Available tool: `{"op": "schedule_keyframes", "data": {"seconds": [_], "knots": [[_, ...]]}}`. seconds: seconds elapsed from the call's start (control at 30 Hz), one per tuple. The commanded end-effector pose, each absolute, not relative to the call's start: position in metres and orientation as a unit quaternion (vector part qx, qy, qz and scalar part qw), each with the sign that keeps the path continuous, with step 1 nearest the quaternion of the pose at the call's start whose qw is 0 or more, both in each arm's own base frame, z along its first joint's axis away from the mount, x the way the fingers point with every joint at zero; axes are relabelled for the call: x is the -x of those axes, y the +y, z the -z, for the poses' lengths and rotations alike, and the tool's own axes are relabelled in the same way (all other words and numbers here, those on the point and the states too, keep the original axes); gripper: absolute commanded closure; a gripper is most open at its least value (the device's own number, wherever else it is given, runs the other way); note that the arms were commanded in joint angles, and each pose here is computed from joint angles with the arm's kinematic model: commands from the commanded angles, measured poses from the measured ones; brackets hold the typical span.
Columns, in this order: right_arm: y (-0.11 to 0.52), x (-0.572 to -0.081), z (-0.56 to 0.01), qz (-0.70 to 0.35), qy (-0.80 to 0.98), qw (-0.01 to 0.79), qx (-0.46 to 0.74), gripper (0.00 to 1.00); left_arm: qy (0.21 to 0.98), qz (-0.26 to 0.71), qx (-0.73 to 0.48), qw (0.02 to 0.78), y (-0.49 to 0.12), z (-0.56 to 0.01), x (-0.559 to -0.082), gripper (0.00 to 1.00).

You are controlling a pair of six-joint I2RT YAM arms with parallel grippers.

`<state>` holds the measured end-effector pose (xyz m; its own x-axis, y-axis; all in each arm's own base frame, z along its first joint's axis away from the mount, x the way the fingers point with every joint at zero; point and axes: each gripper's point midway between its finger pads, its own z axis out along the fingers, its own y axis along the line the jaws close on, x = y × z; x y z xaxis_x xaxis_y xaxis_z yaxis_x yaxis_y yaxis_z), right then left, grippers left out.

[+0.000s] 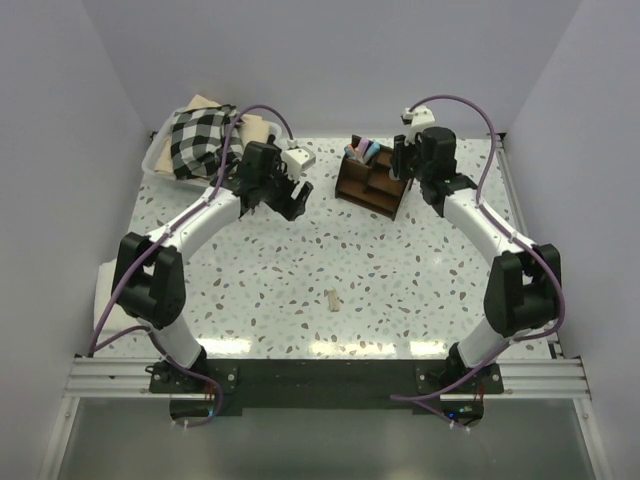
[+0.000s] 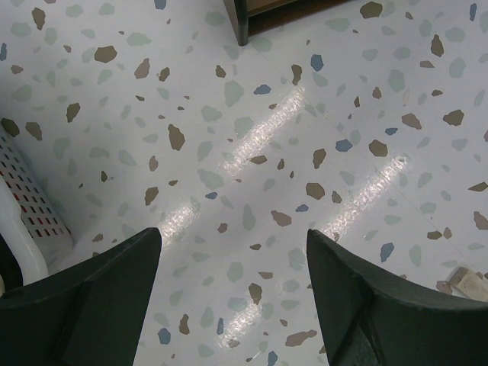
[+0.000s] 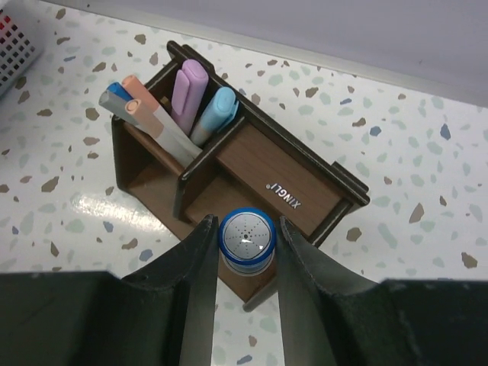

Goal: Sort the stationery into containers
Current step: Place the stationery in the storage box.

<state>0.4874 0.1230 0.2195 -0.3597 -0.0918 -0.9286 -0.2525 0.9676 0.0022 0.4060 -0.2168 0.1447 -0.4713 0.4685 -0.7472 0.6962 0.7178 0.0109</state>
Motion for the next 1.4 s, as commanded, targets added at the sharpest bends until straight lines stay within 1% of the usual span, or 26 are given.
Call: {"op": "schedule_keyframes", "data": {"seconds": [0.0,0.4,0.77,1.3,1.37], "knots": [[0.132,-0.506,-0.266,-0.053,0.750,0.647,0.129,1.00,0.834,0.143,-0.356,0.396,-0.220,-0.159,-0.413,0.18],[0.139,-0.516,-0.227,-0.046,0.771,0.619,0.144,1.00,0.834,0.120,-0.360,0.400,-0.216,-0.157,-0.425,0.18],[0.138,-0.515,-0.206,-0.040,0.777,0.610,0.150,1.00,0.837,0.116,-0.358,0.398,-0.216,-0.154,-0.428,0.18],[0.131,-0.520,-0.184,-0.028,0.788,0.603,0.120,1.00,0.838,0.110,-0.360,0.394,-0.215,-0.149,-0.430,0.17],[0.132,-0.520,-0.185,-0.031,0.788,0.603,0.117,0.91,0.839,0.106,-0.360,0.394,-0.214,-0.149,-0.430,0.17]]}}
